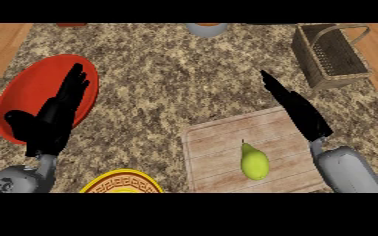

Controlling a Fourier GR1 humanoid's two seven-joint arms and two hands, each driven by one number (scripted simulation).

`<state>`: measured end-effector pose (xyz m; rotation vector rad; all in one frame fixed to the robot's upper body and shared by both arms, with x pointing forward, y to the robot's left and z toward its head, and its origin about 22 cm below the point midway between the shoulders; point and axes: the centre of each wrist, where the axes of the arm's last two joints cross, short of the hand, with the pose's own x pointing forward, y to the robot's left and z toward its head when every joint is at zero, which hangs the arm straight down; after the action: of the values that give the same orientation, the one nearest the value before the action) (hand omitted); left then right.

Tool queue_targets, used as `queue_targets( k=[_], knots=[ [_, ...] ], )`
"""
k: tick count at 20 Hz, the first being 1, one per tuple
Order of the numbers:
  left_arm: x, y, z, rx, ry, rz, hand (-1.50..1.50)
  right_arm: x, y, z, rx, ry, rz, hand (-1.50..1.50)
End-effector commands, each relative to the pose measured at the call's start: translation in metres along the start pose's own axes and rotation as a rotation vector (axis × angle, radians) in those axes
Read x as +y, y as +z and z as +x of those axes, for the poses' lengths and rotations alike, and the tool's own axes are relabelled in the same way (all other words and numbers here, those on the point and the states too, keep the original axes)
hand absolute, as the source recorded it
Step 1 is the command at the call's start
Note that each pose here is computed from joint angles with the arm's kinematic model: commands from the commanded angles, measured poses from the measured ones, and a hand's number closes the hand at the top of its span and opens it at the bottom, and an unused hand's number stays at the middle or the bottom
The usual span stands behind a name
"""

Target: Pick the pear from the cutting board and place it in the basket

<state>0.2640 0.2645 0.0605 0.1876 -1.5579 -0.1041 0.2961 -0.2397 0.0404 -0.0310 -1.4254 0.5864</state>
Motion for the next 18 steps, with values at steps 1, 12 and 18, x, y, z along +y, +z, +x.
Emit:
queue_targets(
  k=[1, 12, 18],
  knots=[
    [0.01, -0.005, -0.021, 0.084, 0.018, -0.023, 0.0, 0.002, -0.018, 0.01, -0.016, -0.106, 0.061, 1.5],
    [0.018, 0.048, -0.105, 0.539, 0.039, 0.0, 0.0, 0.157, -0.033, 0.082, -0.218, -0.322, 0.677, -1.5],
    [0.015, 0.067, -0.111, 0.558, 0.027, -0.016, 0.0, 0.112, -0.03, 0.122, -0.152, 0.208, 0.51, -1.5]
  ],
)
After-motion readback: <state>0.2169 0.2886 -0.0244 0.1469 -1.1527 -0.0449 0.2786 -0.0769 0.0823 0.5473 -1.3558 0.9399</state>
